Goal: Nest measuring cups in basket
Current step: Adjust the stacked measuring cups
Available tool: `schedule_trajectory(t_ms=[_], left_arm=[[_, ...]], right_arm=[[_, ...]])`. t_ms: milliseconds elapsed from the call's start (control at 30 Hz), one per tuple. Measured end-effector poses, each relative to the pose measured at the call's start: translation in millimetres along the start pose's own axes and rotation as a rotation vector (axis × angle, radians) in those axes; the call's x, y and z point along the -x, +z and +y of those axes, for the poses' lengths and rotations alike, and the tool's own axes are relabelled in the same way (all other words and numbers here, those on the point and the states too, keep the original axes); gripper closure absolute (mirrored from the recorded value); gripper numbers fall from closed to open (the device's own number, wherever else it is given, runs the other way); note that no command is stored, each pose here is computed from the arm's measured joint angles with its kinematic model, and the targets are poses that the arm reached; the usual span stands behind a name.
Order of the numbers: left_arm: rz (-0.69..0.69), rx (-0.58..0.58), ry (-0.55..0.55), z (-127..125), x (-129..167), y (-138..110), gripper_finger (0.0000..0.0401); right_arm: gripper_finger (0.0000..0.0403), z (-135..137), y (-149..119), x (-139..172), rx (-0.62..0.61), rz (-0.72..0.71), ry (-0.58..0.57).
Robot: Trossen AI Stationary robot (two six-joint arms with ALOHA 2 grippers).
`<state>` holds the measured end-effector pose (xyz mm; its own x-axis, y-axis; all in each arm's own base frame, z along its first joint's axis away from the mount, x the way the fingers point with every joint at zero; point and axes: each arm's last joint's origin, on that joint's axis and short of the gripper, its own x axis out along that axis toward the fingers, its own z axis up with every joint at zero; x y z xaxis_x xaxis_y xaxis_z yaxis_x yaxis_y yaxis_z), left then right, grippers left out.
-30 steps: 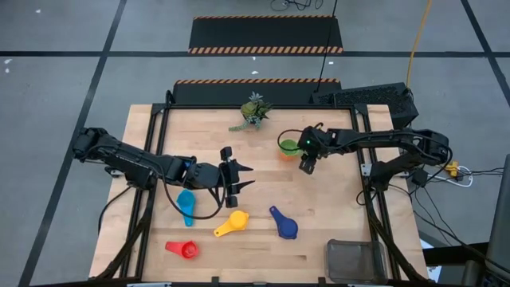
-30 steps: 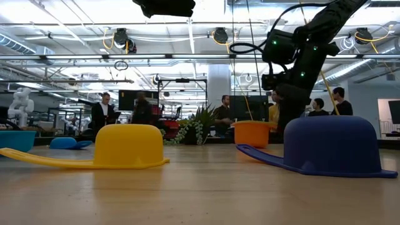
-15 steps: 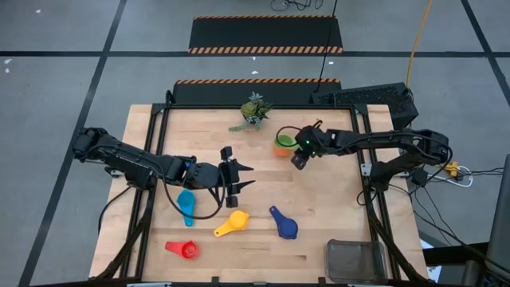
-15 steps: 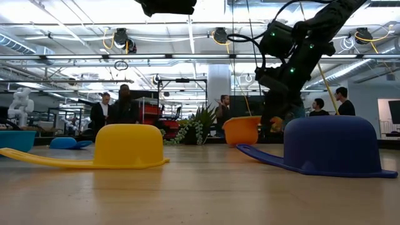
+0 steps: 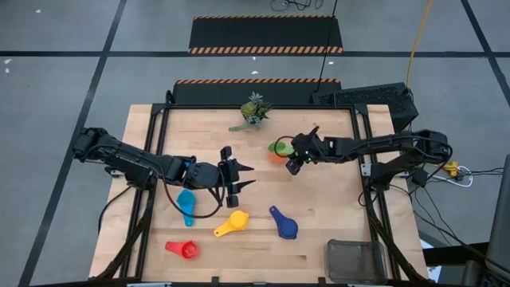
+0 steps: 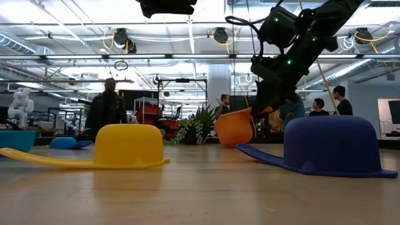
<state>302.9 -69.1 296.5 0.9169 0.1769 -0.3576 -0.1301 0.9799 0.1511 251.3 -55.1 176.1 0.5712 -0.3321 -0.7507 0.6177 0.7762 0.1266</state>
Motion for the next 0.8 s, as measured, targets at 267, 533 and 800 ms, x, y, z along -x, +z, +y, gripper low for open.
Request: schedule_trajectory(t_ms=[267,533,800], left_arm=[[0.0,-0.01,0.016,-5.2,2.6,-0.4,0.0226],[0.0,-0.01,0.024,-4.9,2.6,-0.4,0.0226],[0.001,-0.01,0.032,-4.7,2.6,-0.5,0.0226]], right_arm=[[0.025,8.2,-3.0,1.5,-0.004,-0.023,-0.011],[0.025,14.6,-5.2,3.8,-0.015,-0.066,-0.054],[0.025,20.4,-7.3,5.4,-0.008,-0.071,-0.034]])
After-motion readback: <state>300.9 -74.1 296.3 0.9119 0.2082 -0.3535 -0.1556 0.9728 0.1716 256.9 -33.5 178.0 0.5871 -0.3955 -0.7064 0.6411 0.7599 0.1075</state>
